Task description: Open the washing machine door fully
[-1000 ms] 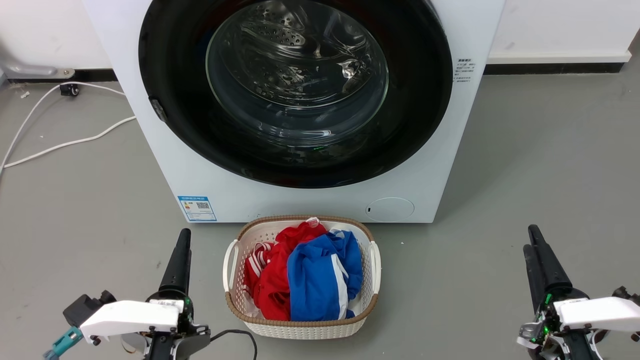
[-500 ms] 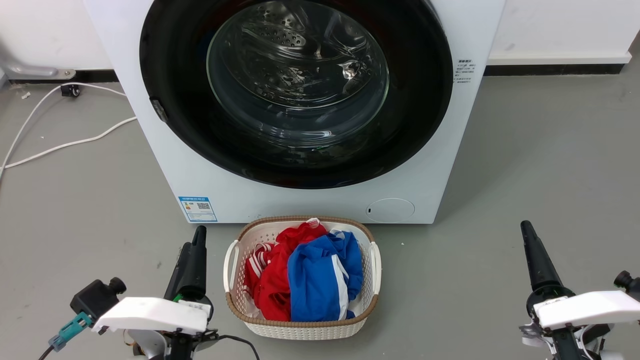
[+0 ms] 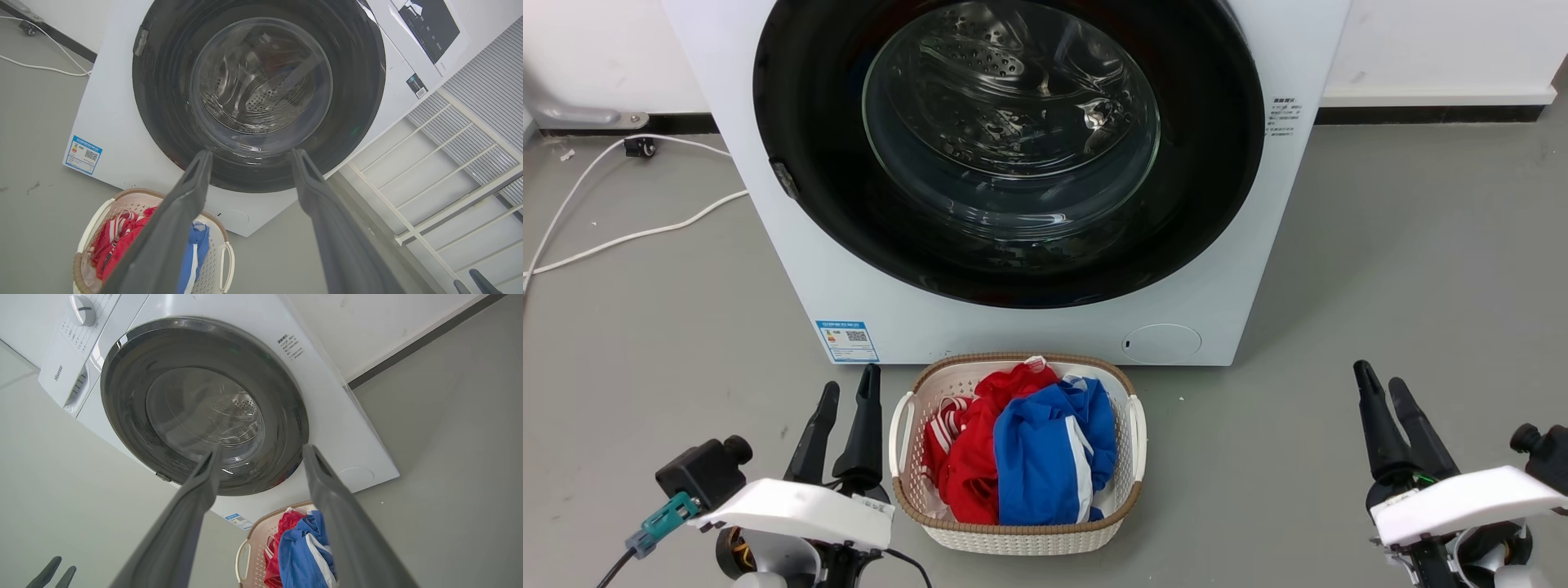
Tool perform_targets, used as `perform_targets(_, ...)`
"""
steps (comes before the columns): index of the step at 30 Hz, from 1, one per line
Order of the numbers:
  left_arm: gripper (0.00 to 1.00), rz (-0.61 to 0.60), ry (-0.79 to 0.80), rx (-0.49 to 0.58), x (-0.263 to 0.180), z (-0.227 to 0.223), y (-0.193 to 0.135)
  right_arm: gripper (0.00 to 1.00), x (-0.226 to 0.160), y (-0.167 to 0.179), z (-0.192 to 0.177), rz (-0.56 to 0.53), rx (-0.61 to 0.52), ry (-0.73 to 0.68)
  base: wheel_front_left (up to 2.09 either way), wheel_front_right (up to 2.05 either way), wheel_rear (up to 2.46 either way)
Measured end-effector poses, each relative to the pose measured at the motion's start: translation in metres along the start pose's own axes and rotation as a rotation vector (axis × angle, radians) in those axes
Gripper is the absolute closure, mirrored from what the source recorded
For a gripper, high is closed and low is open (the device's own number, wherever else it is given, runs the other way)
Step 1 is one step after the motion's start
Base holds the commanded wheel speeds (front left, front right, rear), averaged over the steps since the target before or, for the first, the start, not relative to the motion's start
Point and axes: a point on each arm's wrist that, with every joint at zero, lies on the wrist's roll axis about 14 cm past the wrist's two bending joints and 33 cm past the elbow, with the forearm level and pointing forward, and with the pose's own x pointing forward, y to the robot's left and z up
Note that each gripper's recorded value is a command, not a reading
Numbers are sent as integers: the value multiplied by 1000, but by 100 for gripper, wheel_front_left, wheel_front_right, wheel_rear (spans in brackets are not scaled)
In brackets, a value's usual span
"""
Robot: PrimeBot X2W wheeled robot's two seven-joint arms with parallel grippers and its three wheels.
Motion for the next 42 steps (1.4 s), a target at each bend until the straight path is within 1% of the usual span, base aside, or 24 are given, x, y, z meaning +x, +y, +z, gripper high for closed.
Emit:
perform_targets(10, 0, -39, -9, 158, 0, 2, -9, 0, -1, 5, 0, 19, -163, 22, 0, 0, 0)
perform_targets(21, 0, -72, -5, 319, -1, 1, -13, 0, -3, 8, 2, 24, -306, 22, 0, 0, 0)
perform_targets(28, 0, -88, -9, 399, -2, 0, -16, 0, -3, 11, 4, 31, -400, 19, 0, 0, 0)
perform_targets(30, 0, -92, -12, 405, -2, 0, -17, 0, -3, 13, 4, 34, -419, 18, 0, 0, 0)
perform_targets(42, 0, -112, -18, 515, -2, -2, -19, 0, -5, 16, 4, 38, -531, 16, 0, 0, 0)
